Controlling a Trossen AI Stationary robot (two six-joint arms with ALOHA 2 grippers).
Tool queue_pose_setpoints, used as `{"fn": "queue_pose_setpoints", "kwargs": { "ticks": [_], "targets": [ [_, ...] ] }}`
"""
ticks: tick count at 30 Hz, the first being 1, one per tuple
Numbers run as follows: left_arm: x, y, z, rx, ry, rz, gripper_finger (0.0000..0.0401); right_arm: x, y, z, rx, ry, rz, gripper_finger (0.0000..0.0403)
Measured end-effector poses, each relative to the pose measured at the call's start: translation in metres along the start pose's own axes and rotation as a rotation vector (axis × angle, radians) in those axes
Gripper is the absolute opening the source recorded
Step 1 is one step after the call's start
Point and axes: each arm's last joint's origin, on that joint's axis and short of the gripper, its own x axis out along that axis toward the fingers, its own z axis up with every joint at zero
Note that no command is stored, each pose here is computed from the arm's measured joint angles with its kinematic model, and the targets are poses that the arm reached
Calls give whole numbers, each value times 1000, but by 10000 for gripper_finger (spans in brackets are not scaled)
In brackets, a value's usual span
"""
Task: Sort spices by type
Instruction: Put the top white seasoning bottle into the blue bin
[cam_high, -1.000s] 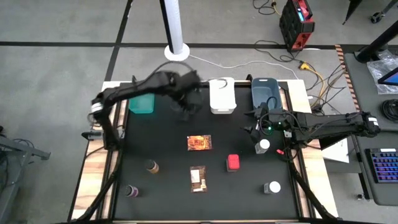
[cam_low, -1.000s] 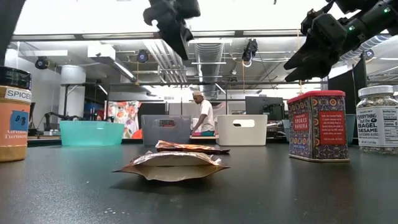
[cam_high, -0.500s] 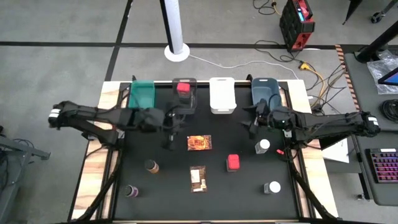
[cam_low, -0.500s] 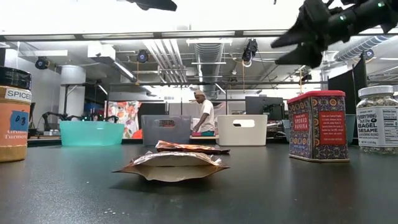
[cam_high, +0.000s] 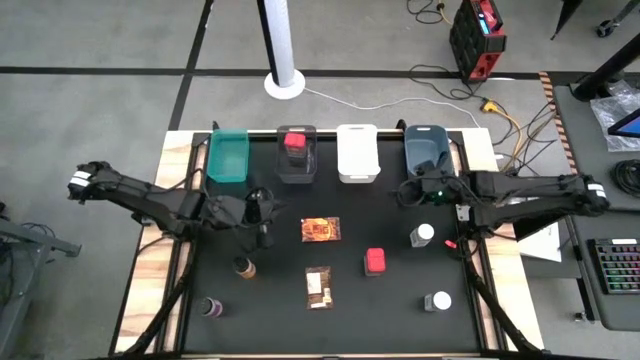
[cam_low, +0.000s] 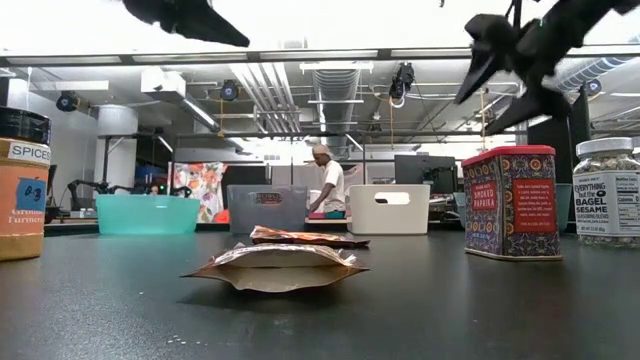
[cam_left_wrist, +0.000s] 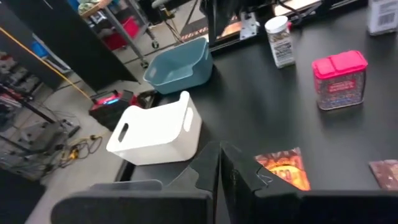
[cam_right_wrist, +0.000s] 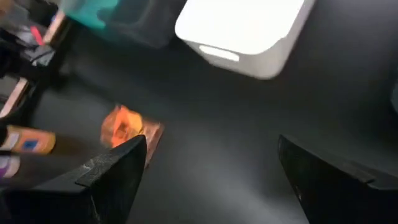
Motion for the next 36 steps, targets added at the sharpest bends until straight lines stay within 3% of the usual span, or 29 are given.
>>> {"fn": "queue_pose_setpoints", "kwargs": {
  "ticks": [4,11,17,22,31,36],
  "targets": [
    [2,-6,-12,-10,-11,-2,0,-27,21,13,3,147,-84,354],
    [5,-9,-21,-36,-18,45,0,-54,44,29,22,448,-538,354],
    [3,0,-14,-2,12,250,0,-34,66,25,94,592,-432,354],
    [1,-2,-18,0,44,241,0,-23,66,13,62,676,-537,354],
    [1,-5,-27,16,102,230,0,-13,54,0,63,695,-615,354],
    [1,-5,-30,-11,123,228,0,-10,38,-11,86,706,-571,354]
  ]
}}
